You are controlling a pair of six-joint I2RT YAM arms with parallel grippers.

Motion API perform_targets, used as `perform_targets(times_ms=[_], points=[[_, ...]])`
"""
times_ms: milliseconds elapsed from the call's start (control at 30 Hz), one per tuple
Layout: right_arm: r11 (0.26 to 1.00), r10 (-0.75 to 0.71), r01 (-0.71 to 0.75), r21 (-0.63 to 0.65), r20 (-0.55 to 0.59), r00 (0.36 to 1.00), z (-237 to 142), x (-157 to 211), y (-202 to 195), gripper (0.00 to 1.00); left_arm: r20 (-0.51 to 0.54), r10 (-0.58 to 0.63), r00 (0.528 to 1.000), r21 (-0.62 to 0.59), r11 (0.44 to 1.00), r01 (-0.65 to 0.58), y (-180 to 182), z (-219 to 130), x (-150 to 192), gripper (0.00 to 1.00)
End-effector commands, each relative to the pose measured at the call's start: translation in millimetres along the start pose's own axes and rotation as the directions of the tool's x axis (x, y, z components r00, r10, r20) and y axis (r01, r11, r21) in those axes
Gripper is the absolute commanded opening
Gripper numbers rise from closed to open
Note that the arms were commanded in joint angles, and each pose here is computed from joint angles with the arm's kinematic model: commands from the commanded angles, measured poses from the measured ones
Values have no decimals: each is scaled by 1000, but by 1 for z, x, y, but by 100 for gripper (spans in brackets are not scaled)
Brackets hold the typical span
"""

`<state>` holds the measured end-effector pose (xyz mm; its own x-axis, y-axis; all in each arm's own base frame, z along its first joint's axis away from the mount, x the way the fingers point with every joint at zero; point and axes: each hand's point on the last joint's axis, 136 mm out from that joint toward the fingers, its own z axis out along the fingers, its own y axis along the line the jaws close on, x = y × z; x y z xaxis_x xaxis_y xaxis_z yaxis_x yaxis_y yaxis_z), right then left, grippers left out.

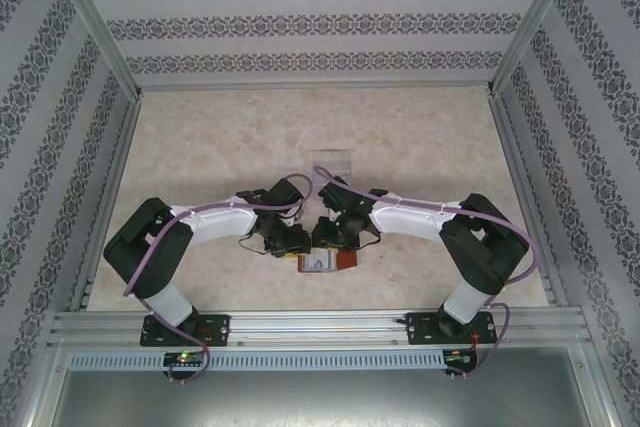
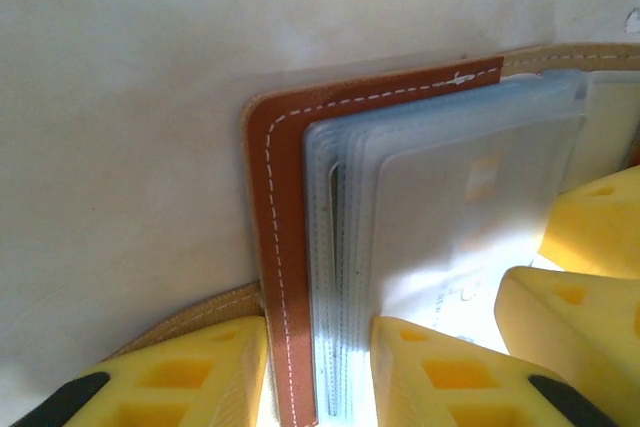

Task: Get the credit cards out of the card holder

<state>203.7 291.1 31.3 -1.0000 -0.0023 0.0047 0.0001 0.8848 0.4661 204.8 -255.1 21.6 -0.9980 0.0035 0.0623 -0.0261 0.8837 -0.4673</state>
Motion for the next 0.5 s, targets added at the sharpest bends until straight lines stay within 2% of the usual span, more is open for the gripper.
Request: perform_targets(times_ms=[0,200,467], points=[[995,15,-14,100,-17,1000,4,5,-22,39,8,-39,999,-21,999,39,13,3,1,37],[989,-9,8,151,9,1000,-8,2,-26,42,6,-49,999,5,999,49,12,3,0,38],[992,-24,20,125,33,999,-19,-2,-17,44,6,-47,999,8,999,47,11,1,0,38]])
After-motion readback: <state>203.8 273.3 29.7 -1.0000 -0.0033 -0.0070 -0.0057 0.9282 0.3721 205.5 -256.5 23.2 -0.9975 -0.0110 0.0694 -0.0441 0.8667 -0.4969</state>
